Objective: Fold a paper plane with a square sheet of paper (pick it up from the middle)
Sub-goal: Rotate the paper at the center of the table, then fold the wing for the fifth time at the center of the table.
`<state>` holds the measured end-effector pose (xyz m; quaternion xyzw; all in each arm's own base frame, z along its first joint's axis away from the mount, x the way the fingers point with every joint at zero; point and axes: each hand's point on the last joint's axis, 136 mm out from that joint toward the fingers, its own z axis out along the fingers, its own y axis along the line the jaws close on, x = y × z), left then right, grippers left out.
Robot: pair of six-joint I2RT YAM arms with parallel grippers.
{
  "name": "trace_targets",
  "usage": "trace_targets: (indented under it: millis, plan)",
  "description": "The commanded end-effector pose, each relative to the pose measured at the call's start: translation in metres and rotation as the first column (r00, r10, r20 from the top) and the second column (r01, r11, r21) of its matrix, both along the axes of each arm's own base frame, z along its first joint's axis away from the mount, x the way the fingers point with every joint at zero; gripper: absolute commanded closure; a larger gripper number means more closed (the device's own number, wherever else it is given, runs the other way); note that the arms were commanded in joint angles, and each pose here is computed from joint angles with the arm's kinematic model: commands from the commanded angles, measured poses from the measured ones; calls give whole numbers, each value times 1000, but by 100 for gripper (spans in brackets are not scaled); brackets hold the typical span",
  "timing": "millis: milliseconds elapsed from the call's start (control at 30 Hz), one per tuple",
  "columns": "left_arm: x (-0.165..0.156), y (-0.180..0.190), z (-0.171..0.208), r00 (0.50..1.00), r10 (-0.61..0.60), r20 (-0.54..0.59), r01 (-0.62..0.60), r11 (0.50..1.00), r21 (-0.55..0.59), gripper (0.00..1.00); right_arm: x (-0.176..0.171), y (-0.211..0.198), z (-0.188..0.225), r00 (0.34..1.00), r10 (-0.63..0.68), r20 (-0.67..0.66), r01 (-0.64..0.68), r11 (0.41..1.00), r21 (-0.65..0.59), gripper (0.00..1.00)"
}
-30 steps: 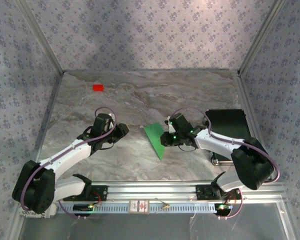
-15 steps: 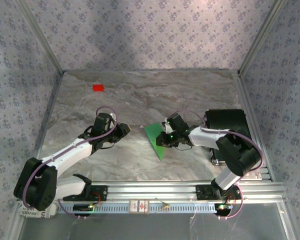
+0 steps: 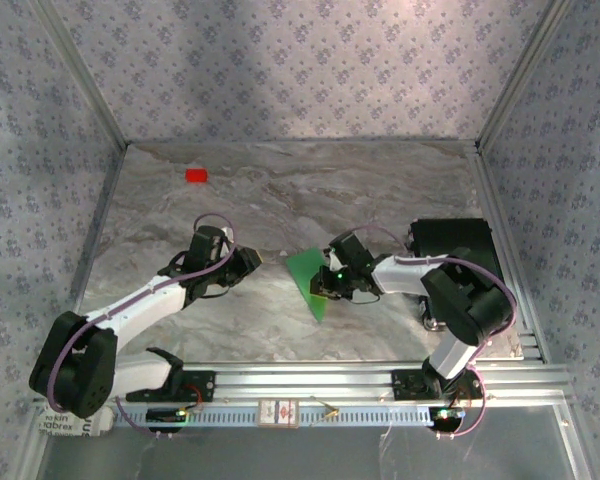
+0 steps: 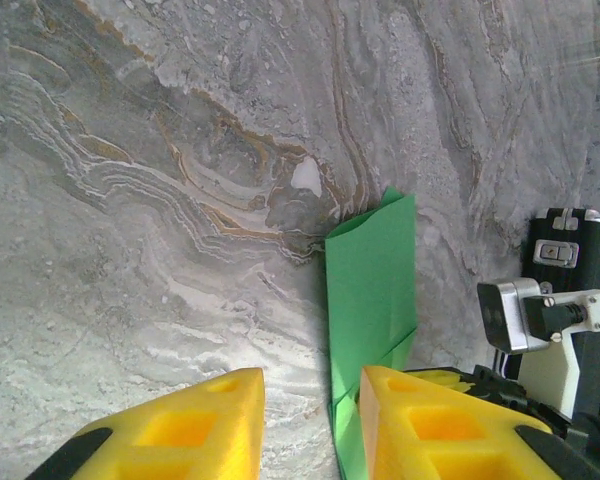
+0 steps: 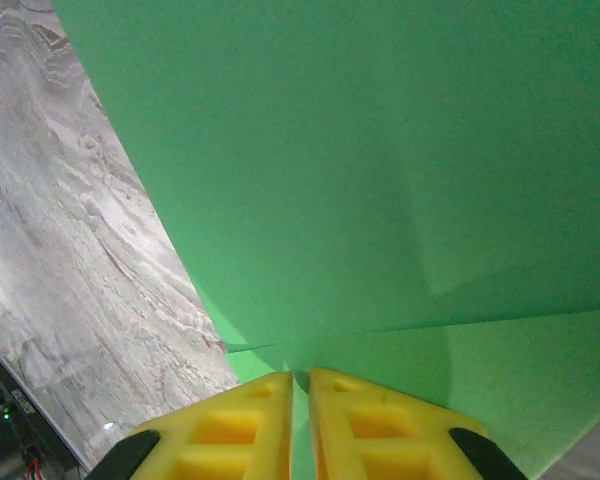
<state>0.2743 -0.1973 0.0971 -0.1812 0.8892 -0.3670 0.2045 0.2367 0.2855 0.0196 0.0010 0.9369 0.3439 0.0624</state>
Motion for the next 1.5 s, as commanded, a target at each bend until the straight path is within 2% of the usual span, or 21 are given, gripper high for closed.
trace_targets:
  millis: [0,100,167,267,367,500,633,767,1000,1333,1467]
  plan:
    - [1,-3,1,1000,-11,0,11,1000,-21,70,-13,-11,-28,991,-107,-86,98,990,-103,85]
    - [0,-4,-1,1000,-12,-10,12,1000,-28,73,-11,-10,-30,964,-243,-111,234,968,-88,85]
    - [0,-7,-3,1000,-17,-20,17,999,-37,76,-7,-6,-27,926,-361,-114,359,933,-36,86]
    - [0,-10,-6,999,-27,-35,26,998,-51,80,-7,13,-18,891,-436,-127,444,895,39,85]
    - [0,-15,-6,998,-44,-45,41,997,-68,83,-1,32,2,903,-416,-106,426,899,100,85]
    - [1,-22,-3,996,-69,-50,65,994,-90,85,10,32,30,914,-404,-33,404,900,161,84]
    - [1,-36,-3,991,-118,-55,112,988,-106,86,14,9,46,912,-400,93,393,916,87,83]
    - [-1,-60,-8,977,-193,-88,182,976,-119,88,18,-12,45,911,-391,132,386,920,61,83]
    - [-2,-98,-19,952,-282,-122,265,954,-138,92,21,-26,40,931,-340,133,339,940,30,83]
    - [-1,-102,-49,939,-286,-192,268,957,-113,93,23,-34,33,944,-317,94,315,949,30,80]
    - [-4,-98,-66,933,-279,-228,265,960,-90,94,21,-33,33,952,-293,85,291,956,37,74]
